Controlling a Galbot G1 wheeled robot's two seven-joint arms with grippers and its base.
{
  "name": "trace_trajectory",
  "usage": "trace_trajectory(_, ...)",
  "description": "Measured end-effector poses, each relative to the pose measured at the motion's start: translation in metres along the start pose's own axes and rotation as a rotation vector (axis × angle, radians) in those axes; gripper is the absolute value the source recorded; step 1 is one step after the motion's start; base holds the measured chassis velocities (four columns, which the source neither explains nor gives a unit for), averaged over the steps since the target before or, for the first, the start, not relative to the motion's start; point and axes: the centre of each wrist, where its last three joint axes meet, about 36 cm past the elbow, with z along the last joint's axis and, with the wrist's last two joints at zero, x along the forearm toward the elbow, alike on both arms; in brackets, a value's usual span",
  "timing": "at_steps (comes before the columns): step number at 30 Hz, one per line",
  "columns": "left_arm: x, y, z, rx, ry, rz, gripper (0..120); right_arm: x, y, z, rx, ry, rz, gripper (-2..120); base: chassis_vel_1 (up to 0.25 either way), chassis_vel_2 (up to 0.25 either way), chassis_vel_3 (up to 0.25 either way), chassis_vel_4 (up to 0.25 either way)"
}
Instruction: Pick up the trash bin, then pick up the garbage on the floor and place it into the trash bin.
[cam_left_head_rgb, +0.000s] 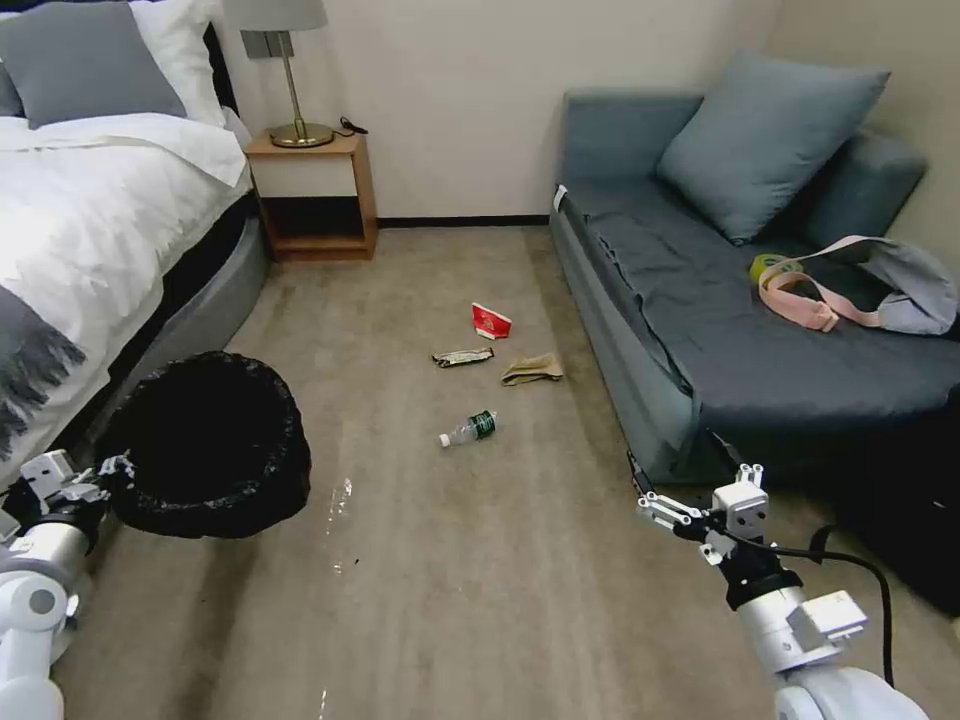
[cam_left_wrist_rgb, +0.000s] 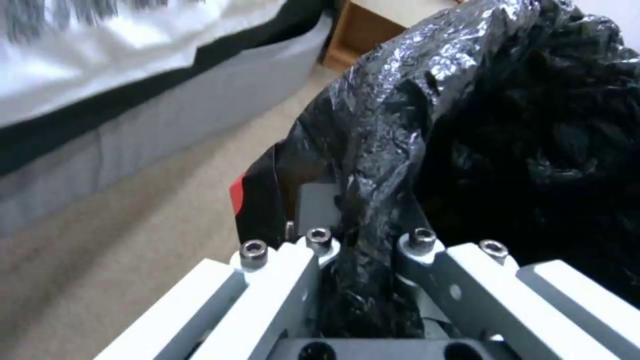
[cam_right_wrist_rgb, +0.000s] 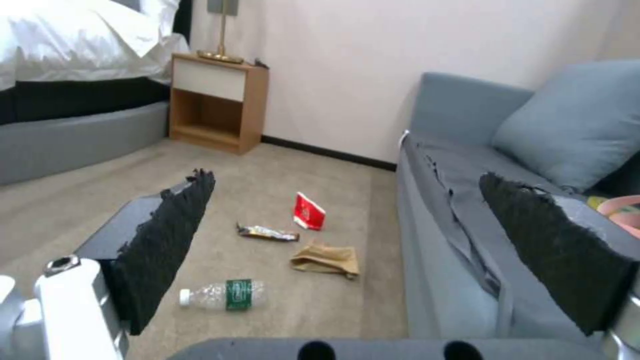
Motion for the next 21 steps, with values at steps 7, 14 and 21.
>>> trace_trajectory(7,-0.0011,0.0017,-0.0075,-0.008,-0.012,0.0,4,-0.0001,0.0003,0.0001,-0.001,-0.004,-0.009,100,-0.105,0.097,0.09,-0.099)
trace_trajectory(14,-0.0014,-0.0011,-0.0051,-0.005,-0.008,0.006,4,0.0002,0.0002,-0.0001,0.001,-0.008,-0.013,100,-0.145,0.145,0.147,-0.136)
trace_trajectory(21,-0.0016,-0.0021,-0.0043,-0.002,-0.009,0.008,4,0.0,-0.0003,-0.0004,0.002,-0.01,-0.013,100,-0.122,0.142,0.115,-0.127)
